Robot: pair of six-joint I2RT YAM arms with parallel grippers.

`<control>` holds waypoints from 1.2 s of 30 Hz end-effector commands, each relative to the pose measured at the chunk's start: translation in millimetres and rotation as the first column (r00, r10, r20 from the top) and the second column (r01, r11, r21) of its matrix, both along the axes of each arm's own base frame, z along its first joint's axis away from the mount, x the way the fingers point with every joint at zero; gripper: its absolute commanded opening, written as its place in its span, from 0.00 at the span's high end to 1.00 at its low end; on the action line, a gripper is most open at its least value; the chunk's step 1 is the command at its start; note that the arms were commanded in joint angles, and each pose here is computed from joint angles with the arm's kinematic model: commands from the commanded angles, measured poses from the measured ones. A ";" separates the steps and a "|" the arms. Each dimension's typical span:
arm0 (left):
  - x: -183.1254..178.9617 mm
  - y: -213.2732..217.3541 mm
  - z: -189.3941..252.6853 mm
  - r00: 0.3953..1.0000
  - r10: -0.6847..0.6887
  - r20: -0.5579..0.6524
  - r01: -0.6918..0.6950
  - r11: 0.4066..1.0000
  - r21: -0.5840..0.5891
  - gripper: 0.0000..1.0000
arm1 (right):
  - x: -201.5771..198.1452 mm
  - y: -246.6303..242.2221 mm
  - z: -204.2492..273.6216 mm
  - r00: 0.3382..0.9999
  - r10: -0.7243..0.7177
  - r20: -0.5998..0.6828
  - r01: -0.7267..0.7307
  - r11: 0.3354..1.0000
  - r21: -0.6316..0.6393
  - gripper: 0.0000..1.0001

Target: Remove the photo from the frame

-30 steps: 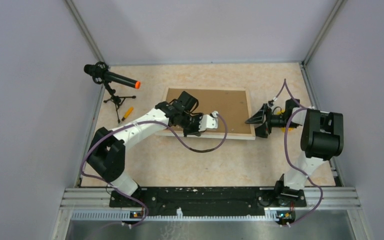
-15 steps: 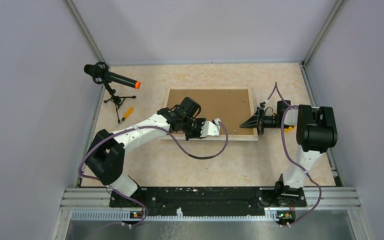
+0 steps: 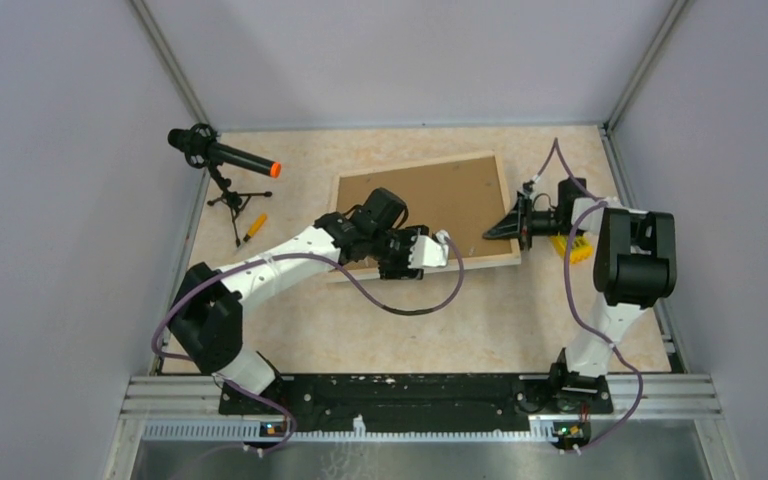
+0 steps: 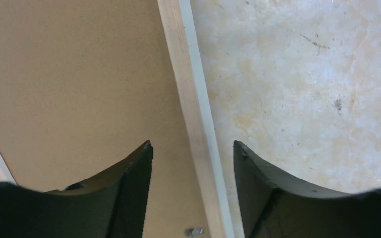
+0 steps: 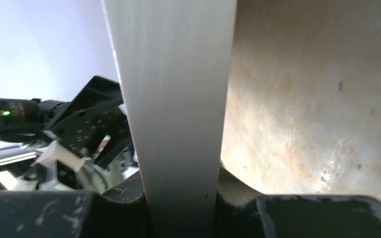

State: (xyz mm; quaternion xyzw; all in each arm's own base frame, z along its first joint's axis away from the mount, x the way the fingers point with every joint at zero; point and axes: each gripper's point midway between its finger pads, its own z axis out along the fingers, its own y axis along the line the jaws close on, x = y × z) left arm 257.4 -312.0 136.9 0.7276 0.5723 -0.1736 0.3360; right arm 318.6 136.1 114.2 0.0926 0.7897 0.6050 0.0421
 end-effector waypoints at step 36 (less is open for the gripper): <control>135.5 94.5 330.6 0.650 0.760 -0.006 -0.544 0.459 -0.703 0.01 | 63.5 -42.4 361.5 0.152 0.562 0.813 0.636 0.574 -0.516 1.00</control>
